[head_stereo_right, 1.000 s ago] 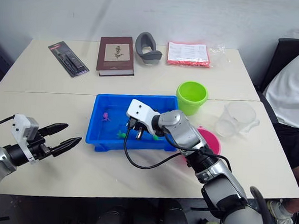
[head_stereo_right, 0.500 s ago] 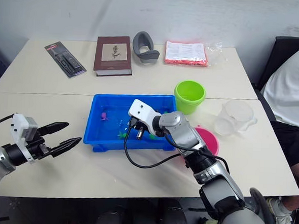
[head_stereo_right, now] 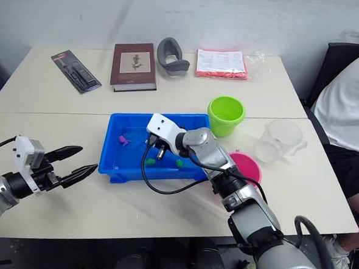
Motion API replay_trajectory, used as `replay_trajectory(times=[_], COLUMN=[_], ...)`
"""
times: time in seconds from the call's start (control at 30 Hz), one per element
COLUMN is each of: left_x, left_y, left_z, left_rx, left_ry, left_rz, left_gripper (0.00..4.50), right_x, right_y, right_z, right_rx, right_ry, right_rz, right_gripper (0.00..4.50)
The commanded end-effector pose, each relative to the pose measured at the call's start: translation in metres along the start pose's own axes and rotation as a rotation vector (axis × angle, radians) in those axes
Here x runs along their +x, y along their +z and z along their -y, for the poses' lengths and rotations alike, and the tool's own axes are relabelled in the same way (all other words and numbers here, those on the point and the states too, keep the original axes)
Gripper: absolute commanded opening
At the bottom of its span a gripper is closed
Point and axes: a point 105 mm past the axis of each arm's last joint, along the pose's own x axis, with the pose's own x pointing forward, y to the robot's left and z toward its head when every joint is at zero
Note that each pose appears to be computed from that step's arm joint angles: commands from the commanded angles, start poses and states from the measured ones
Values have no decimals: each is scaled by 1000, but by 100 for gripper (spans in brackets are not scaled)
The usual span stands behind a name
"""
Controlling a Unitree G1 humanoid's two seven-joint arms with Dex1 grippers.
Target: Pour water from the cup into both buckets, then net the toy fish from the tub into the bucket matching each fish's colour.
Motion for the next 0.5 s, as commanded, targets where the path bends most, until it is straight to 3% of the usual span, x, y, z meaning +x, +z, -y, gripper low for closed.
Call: replay_trajectory(times=[0.03,0.5], left_x=[-5,-14], left_y=[12,20], left_z=[-1,0], left_rx=[35,59], left_ry=[-5,-33], left_rz=[26,45], left_gripper=[444,444], right_x=[-14,-58], right_y=[26,10], right_z=[-6,-9], right_rx=[-24,28], right_ry=[34,41], right_rz=[128,118], right_gripper=[0,0])
